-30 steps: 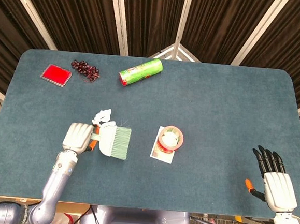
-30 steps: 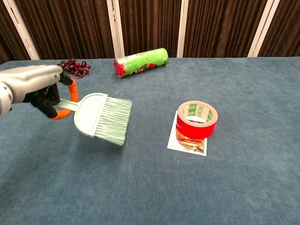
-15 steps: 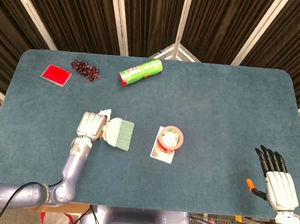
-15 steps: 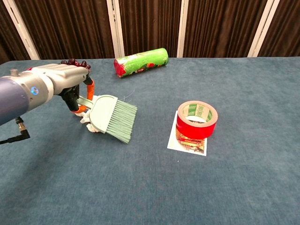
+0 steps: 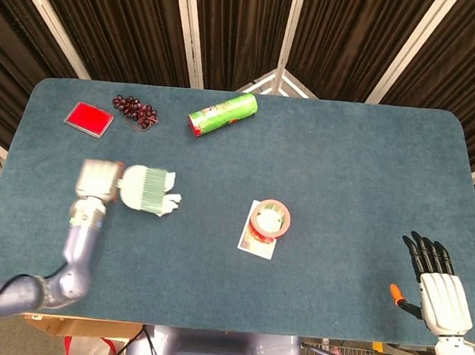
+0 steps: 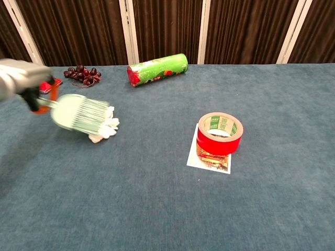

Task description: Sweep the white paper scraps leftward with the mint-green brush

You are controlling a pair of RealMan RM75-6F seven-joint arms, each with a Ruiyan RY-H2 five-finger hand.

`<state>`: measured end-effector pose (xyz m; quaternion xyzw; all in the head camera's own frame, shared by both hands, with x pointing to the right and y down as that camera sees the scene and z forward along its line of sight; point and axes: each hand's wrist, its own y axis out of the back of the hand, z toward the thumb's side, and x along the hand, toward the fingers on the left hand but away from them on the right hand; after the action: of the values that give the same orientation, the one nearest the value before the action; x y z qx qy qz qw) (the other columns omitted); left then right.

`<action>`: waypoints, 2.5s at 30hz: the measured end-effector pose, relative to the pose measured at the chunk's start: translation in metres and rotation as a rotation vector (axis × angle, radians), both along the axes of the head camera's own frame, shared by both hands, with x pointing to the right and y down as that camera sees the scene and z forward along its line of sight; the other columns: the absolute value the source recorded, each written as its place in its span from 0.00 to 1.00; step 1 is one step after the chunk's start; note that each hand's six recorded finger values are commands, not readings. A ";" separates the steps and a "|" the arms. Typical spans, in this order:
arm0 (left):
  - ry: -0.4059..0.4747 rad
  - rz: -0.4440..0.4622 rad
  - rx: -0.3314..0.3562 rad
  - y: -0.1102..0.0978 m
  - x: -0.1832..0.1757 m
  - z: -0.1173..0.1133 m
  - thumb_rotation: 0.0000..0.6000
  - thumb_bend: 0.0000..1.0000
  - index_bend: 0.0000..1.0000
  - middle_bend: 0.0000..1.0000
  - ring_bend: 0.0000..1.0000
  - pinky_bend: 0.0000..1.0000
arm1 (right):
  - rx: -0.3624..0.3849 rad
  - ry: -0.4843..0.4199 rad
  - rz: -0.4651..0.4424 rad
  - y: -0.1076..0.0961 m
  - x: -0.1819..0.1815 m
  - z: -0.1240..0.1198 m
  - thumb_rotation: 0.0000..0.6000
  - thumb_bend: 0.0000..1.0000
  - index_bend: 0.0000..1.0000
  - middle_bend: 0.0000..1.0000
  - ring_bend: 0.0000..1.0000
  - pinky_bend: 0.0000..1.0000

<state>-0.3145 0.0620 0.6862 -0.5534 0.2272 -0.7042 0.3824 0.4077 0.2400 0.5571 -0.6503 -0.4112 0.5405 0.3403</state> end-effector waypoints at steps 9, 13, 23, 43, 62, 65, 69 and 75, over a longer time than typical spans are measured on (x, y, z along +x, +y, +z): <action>-0.054 -0.143 0.126 -0.027 -0.103 -0.057 1.00 0.72 0.77 1.00 1.00 1.00 | 0.001 0.004 -0.013 0.000 -0.004 0.001 1.00 0.32 0.00 0.00 0.00 0.00; 0.050 -0.158 0.155 -0.031 -0.092 -0.067 1.00 0.72 0.77 1.00 1.00 1.00 | 0.002 0.004 -0.016 -0.001 -0.005 0.001 1.00 0.32 0.00 0.00 0.00 0.00; 0.252 -0.036 0.083 -0.014 0.016 -0.042 1.00 0.72 0.78 1.00 1.00 1.00 | -0.003 -0.002 -0.004 -0.003 -0.002 0.003 1.00 0.32 0.00 0.00 0.00 0.00; 0.162 -0.023 -0.009 0.016 0.037 0.020 1.00 0.72 0.78 1.00 1.00 1.00 | -0.017 0.001 0.012 0.000 0.001 0.004 1.00 0.32 0.00 0.00 0.00 0.00; 0.048 -0.225 0.159 -0.016 -0.132 -0.054 1.00 0.72 0.78 1.00 1.00 1.00 | -0.012 0.018 -0.021 -0.002 -0.009 0.007 1.00 0.32 0.00 0.00 0.00 0.00; 0.125 -0.201 0.169 -0.018 -0.110 -0.059 1.00 0.72 0.78 1.00 1.00 1.00 | -0.011 0.017 -0.024 -0.002 -0.009 0.008 1.00 0.32 0.00 0.00 0.00 0.00; 0.224 -0.159 0.147 -0.013 -0.068 -0.053 1.00 0.72 0.78 1.00 1.00 1.00 | -0.012 0.013 -0.019 -0.003 -0.008 0.008 1.00 0.32 0.00 0.00 0.00 0.00; 0.271 -0.027 0.039 0.018 0.004 -0.023 1.00 0.72 0.78 1.00 1.00 1.00 | -0.013 0.010 -0.010 -0.004 -0.005 0.007 1.00 0.32 0.00 0.00 0.00 0.00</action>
<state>-0.3106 0.0804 0.6630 -0.6329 0.2977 -0.6234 0.3494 0.4027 0.2365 0.5643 -0.6518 -0.4026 0.5450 0.3408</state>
